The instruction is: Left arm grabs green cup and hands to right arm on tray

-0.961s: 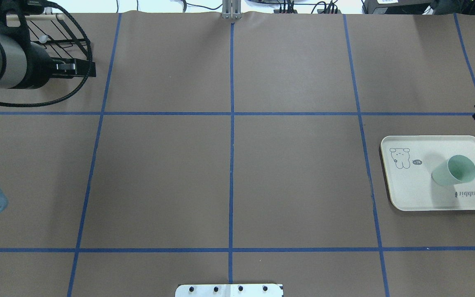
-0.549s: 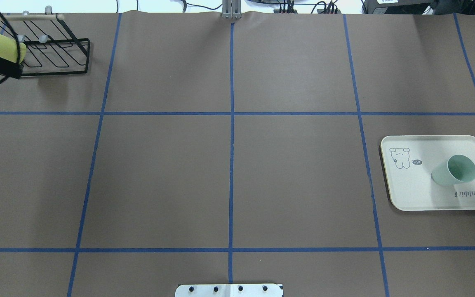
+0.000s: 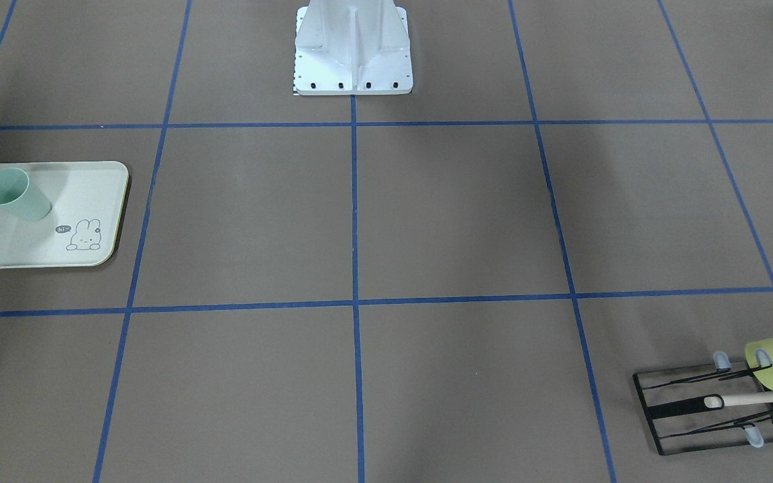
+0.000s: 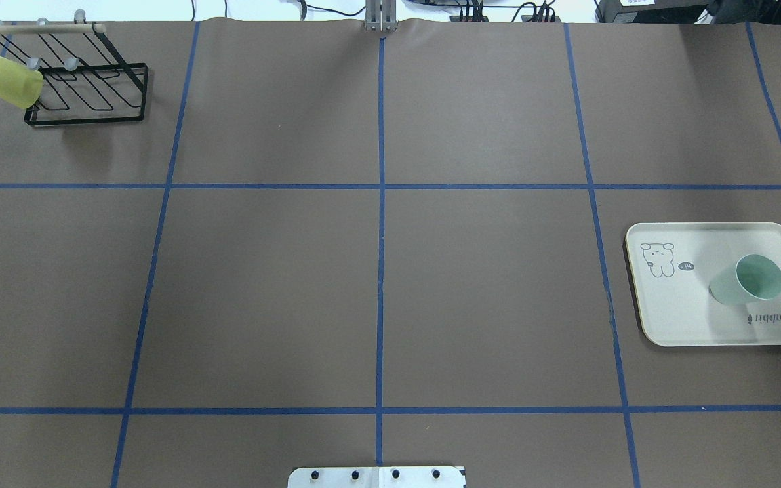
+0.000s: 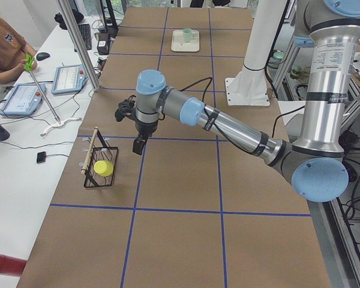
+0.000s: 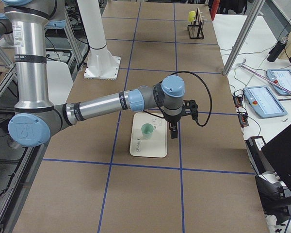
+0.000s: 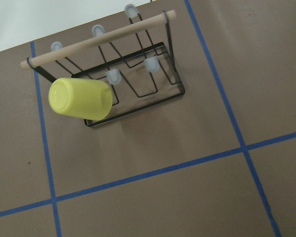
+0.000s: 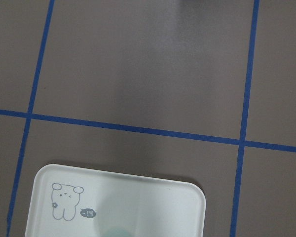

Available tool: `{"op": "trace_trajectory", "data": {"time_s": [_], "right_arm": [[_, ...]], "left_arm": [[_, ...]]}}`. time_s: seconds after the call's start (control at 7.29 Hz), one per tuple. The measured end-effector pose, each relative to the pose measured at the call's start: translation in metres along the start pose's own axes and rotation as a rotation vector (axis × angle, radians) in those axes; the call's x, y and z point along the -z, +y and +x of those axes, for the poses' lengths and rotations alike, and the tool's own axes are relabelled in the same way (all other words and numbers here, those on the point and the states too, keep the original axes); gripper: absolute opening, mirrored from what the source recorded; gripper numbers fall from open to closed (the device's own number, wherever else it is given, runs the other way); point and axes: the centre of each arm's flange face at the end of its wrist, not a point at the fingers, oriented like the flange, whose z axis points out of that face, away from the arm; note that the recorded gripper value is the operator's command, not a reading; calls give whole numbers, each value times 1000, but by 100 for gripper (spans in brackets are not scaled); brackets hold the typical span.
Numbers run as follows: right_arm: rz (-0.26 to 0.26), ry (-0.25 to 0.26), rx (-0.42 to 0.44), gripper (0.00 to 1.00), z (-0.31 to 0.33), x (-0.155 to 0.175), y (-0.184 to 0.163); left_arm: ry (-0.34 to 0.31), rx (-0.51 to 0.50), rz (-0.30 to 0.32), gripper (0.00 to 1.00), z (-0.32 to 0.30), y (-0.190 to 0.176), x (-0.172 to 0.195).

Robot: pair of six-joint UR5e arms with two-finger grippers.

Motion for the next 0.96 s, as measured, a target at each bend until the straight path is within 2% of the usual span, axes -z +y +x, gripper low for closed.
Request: {"op": "trace_trajectory", "data": {"time_s": [0.27, 0.55, 0.96], "right_arm": [[-33, 4, -36, 99, 19, -15, 13], [-61, 4, -66, 99, 34, -27, 25], [-88, 2, -103, 99, 53, -38, 39]], "left_arm": [[-11, 89, -81, 100, -70, 31, -40], [-12, 77, -108, 100, -107, 55, -56], [-15, 88, -131, 100, -118, 77, -64]]}}
